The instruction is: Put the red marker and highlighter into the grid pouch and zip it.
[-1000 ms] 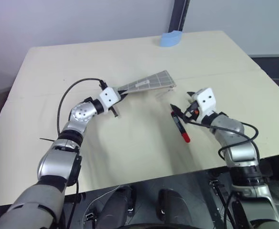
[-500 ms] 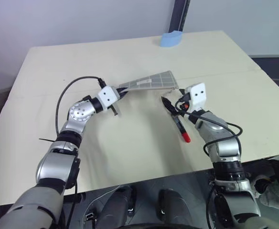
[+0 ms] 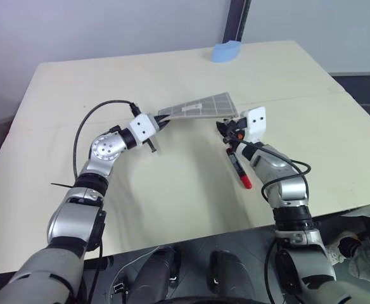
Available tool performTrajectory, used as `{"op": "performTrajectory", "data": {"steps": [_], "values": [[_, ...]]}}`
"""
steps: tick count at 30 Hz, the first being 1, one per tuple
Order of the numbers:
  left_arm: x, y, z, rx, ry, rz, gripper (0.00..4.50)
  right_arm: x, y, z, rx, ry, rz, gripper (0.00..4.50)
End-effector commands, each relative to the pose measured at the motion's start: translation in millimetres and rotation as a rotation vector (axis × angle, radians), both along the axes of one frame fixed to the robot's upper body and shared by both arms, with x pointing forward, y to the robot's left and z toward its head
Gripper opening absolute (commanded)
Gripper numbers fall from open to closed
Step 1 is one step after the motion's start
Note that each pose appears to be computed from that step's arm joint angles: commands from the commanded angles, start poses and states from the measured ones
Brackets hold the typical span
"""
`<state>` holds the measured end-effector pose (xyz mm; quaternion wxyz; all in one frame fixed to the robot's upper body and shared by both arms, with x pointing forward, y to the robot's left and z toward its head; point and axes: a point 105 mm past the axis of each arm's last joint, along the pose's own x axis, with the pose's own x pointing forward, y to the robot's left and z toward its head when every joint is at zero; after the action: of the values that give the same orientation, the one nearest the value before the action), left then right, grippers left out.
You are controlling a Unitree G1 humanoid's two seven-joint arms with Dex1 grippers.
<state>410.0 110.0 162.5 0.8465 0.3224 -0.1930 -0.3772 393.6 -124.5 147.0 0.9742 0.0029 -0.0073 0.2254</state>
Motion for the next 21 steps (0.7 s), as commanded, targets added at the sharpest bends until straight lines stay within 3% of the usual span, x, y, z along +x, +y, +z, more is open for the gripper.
{"op": "performTrajectory", "data": {"steps": [1,8,11,21], "values": [[-1.0,-1.9,12.9,-0.032,-0.051,-0.01,0.0,-2.0,4.2,11.4,0.025,-0.04,0.002,0.06],[-4.0,-4.7,0.0,0.02,-0.055,-0.005,0.0,-2.4,26.5,11.2,-0.164,-0.081,0.048,0.06],[-7.9,-12.5,-6.0,0.032,-0.05,-0.031,0.0,-0.5,43.6,17.8,-0.168,-0.102,0.094,0.06],[-13.1,-30.0,-1.7,-0.034,-0.049,-0.065,0.0,-21.0,122.5,2.6,-0.26,-0.102,0.41,0.06]]}}
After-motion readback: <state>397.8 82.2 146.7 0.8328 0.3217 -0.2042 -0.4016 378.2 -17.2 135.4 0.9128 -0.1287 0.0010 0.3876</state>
